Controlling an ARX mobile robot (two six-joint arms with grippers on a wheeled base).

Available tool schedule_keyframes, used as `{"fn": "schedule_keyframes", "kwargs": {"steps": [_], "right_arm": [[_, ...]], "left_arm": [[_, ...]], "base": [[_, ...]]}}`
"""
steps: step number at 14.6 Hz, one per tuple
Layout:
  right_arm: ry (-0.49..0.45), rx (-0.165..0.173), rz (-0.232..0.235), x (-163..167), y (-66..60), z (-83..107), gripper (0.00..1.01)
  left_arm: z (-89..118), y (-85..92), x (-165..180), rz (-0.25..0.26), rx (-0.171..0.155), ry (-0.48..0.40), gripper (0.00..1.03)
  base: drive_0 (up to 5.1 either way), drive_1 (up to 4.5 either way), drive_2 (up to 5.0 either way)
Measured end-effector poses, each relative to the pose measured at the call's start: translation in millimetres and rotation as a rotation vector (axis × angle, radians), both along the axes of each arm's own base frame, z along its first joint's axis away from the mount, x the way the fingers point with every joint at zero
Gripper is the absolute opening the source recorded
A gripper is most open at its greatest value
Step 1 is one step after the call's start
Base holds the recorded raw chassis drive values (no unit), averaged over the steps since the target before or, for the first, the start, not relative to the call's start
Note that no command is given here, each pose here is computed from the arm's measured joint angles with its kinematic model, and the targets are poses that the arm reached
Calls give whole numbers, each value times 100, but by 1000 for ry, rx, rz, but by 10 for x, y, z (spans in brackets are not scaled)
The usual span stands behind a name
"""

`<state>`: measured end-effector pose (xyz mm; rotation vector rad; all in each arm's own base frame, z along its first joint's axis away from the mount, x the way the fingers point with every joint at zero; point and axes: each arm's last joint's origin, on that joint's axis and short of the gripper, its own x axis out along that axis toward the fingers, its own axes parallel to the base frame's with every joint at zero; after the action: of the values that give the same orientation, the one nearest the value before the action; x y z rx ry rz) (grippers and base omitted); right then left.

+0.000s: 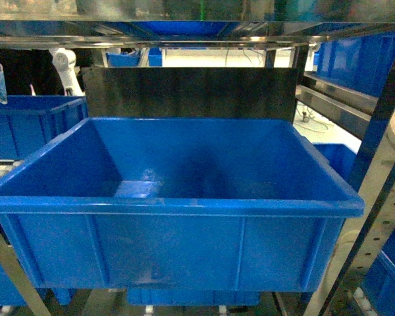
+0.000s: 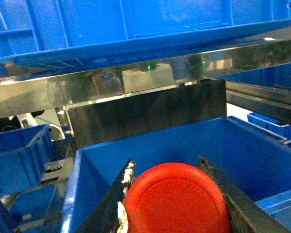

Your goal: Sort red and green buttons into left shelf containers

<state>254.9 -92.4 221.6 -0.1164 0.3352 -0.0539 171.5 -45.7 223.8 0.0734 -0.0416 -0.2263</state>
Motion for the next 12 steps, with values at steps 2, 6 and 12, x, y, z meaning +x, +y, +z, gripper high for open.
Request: {"fn": "schedule_keyframes", "kwargs": {"steps": [2, 6, 12], "right_arm": [[-6, -4, -6, -4, -7, 8, 31], [-9, -6, -11, -6, -15, 13, 31], [-14, -26, 21, 112, 82, 20, 31]], "left_arm": [[4, -5, -3, -4, -1, -3, 32], [-2, 7, 1, 9, 0, 2, 32], [11, -5, -8, -8, -2, -9, 32]], "base": [[-248, 163, 73], [-111, 101, 32], [0, 0, 0]]}}
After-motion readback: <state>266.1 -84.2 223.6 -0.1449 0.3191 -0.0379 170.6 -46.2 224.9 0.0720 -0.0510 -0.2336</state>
